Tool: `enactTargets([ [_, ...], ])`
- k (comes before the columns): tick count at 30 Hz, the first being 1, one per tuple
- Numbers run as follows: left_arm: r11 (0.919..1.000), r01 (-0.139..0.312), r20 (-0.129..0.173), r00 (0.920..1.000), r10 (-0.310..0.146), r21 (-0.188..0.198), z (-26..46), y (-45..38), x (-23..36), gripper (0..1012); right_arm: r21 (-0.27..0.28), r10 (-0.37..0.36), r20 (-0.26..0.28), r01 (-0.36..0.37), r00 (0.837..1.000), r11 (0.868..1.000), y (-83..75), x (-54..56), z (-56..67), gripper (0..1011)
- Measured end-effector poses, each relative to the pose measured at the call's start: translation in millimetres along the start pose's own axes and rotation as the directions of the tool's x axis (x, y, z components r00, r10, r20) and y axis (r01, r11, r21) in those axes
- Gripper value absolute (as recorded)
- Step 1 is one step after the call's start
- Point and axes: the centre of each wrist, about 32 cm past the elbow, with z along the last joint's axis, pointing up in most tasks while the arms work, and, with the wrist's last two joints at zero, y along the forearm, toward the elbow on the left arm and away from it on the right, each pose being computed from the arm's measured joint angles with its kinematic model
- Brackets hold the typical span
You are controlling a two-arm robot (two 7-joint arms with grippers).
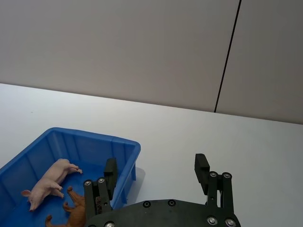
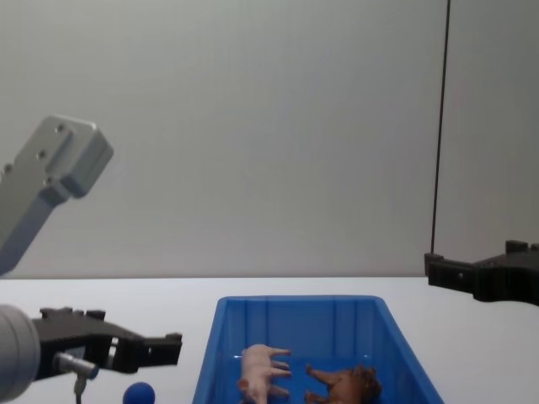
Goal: Pick up the two dolls from the table and place them into the box.
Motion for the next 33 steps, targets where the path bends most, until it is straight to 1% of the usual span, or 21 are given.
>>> enactTargets([
  [1, 0.9999, 0.002, 0.000, 1.0000, -0.002, 0.012, -1.4, -0.3, 0.4, 1001, 0.000, 0.000, 0.000, 0.000, 1.000, 1.000, 0.0, 0.0, 0.0, 1001],
  [6, 0.9989, 0.010, 0.001, 1.0000, -0.010, 0.046, -6.2, -1.6, 1.7, 1001, 0.000, 0.000, 0.000, 0.000, 1.000, 1.000, 0.0, 0.0, 0.0, 1001],
  [14, 0.9966, 0.028, -0.006, 0.9996, -0.027, 0.077, -11.8, -3.9, 2.8, 1001, 0.000, -0.001, 0.000, 0.001, 1.000, 1.000, 0.0, 0.0, 0.0, 1001],
  [18, 0.9949, 0.042, -0.015, 0.9990, -0.041, 0.091, -14.6, -5.7, 3.6, 994, 0.000, -0.001, 0.000, 0.001, 1.000, 1.000, 0.0, 0.0, 0.0, 1001],
  [24, 0.9926, 0.060, -0.028, 0.9980, -0.057, 0.105, -17.1, -7.7, 4.4, 870, 0.000, 0.000, 0.000, 0.000, 1.000, 1.000, 0.0, 0.0, 0.0, 1001],
  [26, 0.9914, 0.068, -0.035, 0.9973, -0.064, 0.112, -18.1, -8.5, 4.9, 787, 0.000, 0.000, 0.000, 0.000, 1.000, 1.000, 0.0, 0.0, 0.0, 1001],
  [33, 0.9899, 0.077, -0.048, 0.9963, -0.072, 0.119, -19.1, -9.4, 5.6, 591, 0.000, 0.000, 0.000, 0.000, 1.000, 1.000, 0.0, 0.0, 0.0, 1001],
])
